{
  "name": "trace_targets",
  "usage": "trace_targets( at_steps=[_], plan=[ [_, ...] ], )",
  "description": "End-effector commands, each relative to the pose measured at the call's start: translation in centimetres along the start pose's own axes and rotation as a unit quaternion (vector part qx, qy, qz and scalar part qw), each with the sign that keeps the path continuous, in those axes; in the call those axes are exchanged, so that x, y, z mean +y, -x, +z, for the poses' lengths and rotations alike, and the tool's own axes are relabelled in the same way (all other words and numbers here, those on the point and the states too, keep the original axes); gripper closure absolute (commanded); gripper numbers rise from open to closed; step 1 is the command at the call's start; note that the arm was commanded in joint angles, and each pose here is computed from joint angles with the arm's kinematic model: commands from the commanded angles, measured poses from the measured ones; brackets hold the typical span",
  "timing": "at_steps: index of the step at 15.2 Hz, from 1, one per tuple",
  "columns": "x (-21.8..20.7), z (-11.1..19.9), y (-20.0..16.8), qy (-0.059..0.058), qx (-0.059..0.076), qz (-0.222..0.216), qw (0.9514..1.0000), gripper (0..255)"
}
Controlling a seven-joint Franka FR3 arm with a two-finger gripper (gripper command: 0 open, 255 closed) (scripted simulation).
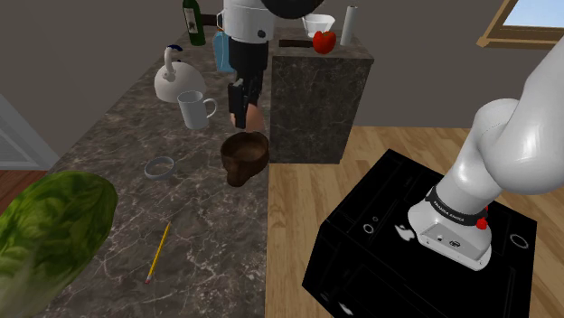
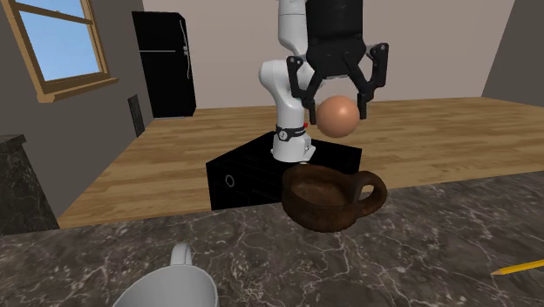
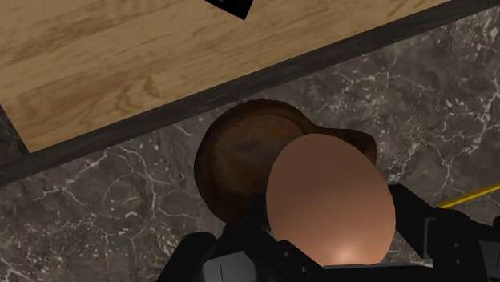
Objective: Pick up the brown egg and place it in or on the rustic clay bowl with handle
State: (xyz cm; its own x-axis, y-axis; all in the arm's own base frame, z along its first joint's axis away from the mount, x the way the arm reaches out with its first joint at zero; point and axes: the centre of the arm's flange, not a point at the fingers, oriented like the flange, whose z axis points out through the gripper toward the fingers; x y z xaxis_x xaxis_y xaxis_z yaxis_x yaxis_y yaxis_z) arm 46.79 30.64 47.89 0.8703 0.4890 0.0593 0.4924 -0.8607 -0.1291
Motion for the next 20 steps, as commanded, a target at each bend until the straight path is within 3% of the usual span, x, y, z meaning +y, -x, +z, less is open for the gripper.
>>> trace_targets(
  at_steps=[1, 8, 16, 17, 20],
  plan=[
    [0.2, 1.0, 0.1, 0.000, 0.000, 0.000, 1.0000, 255],
    [0.6, 4.8, 0.3, 0.000, 0.000, 0.000, 1.0000, 255],
    [0.6, 4.8, 0.3, 0.000, 0.000, 0.000, 1.0000, 255],
    [0.6, 4.8, 0.3, 0.000, 0.000, 0.000, 1.0000, 0],
    [0.6, 4.8, 0.3, 0.000, 0.000, 0.000, 1.0000, 0]
  ],
)
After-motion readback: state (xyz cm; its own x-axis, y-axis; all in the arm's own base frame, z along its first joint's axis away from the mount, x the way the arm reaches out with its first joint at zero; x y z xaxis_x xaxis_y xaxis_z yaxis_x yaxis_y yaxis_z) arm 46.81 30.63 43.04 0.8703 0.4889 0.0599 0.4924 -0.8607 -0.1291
